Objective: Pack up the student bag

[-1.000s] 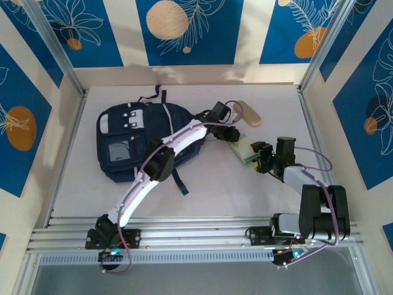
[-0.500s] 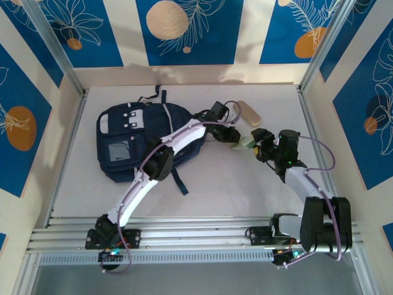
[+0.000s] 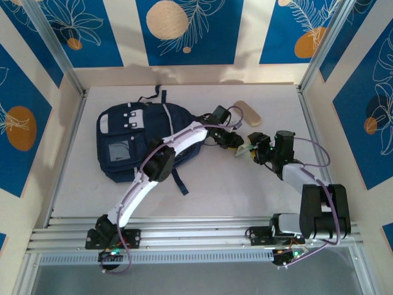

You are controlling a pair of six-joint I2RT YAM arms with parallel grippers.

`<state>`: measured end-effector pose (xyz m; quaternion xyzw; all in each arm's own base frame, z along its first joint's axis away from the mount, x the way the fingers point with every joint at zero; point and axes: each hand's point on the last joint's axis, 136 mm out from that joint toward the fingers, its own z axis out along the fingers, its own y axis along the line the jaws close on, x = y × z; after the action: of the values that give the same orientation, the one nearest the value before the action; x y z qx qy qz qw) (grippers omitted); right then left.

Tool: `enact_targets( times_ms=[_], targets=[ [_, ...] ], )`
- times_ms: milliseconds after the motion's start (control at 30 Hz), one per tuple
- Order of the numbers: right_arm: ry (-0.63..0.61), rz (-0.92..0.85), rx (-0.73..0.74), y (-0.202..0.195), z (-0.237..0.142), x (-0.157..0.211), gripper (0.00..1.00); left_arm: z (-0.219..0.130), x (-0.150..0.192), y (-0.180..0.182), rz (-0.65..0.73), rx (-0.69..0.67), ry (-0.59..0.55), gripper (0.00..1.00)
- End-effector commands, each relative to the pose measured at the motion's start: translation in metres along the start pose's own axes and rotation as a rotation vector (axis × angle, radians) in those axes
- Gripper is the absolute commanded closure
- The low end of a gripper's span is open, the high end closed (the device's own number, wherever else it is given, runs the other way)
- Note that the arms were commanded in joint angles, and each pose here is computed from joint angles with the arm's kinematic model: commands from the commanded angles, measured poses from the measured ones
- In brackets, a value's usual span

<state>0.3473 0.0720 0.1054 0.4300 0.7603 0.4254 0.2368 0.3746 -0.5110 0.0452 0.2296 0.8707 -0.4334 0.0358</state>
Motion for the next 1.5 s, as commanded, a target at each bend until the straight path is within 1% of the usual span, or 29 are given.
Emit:
enact_targets(
  times_ms=[0, 133, 233, 433, 533, 600, 700, 767, 900, 1000, 1100, 1167, 1233, 1267, 1367, 1467],
  targets=[
    [-0.003, -0.062, 0.004, 0.011, -0.011, 0.004, 0.39, -0.014, 0.007, 0.006, -0.05, -0.047, 0.016, 0.58],
    [0.011, -0.035, 0.047, -0.004, -0.013, 0.009, 0.44, -0.015, 0.007, 0.006, -0.058, -0.043, 0.014, 0.55],
    [0.007, -0.035, 0.055, -0.009, -0.016, 0.011, 0.45, -0.014, 0.01, 0.008, -0.063, -0.051, 0.017, 0.55],
    [-0.001, -0.029, 0.083, -0.016, -0.022, 0.012, 0.43, -0.013, 0.014, 0.011, -0.073, -0.067, 0.02, 0.54],
    [-0.007, -0.034, 0.082, -0.017, -0.024, 0.012, 0.44, -0.01, 0.019, 0.012, -0.078, -0.071, 0.028, 0.54],
    [-0.008, -0.032, 0.091, -0.02, -0.023, 0.012, 0.48, -0.007, 0.023, 0.012, -0.077, -0.074, 0.035, 0.54],
    [-0.006, -0.013, 0.099, -0.025, -0.022, 0.011, 0.63, -0.01, 0.024, 0.014, -0.076, -0.1, 0.031, 0.54],
    [-0.002, -0.01, 0.099, -0.025, -0.022, 0.012, 0.68, -0.018, 0.021, 0.014, -0.066, -0.133, 0.02, 0.52],
    [-0.026, -0.034, 0.115, -0.024, -0.031, 0.011, 0.74, -0.058, 0.002, 0.01, -0.046, -0.197, -0.05, 0.46],
    [-0.043, -0.06, 0.124, -0.021, -0.039, 0.01, 0.8, -0.102, -0.018, -0.007, -0.014, -0.208, -0.127, 0.44],
    [-0.048, -0.078, 0.123, -0.018, -0.044, 0.011, 0.84, -0.147, -0.032, -0.032, 0.022, -0.199, -0.202, 0.42],
    [-0.048, -0.086, 0.134, -0.018, -0.047, 0.012, 0.87, -0.175, -0.036, -0.045, 0.036, -0.204, -0.239, 0.41],
    [-0.047, -0.109, 0.135, -0.015, -0.049, 0.013, 0.89, -0.204, -0.036, -0.049, 0.028, -0.236, -0.276, 0.4],
    [-0.052, -0.117, 0.139, -0.014, -0.051, 0.013, 0.9, -0.217, -0.035, -0.048, 0.018, -0.257, -0.295, 0.4],
    [-0.062, -0.165, 0.127, -0.006, -0.054, 0.014, 0.92, -0.263, -0.028, -0.029, -0.043, -0.329, -0.382, 0.37],
    [-0.053, -0.204, 0.125, 0.0, -0.055, 0.019, 0.93, -0.3, -0.011, 0.01, -0.167, -0.381, -0.443, 0.33]
  ],
)
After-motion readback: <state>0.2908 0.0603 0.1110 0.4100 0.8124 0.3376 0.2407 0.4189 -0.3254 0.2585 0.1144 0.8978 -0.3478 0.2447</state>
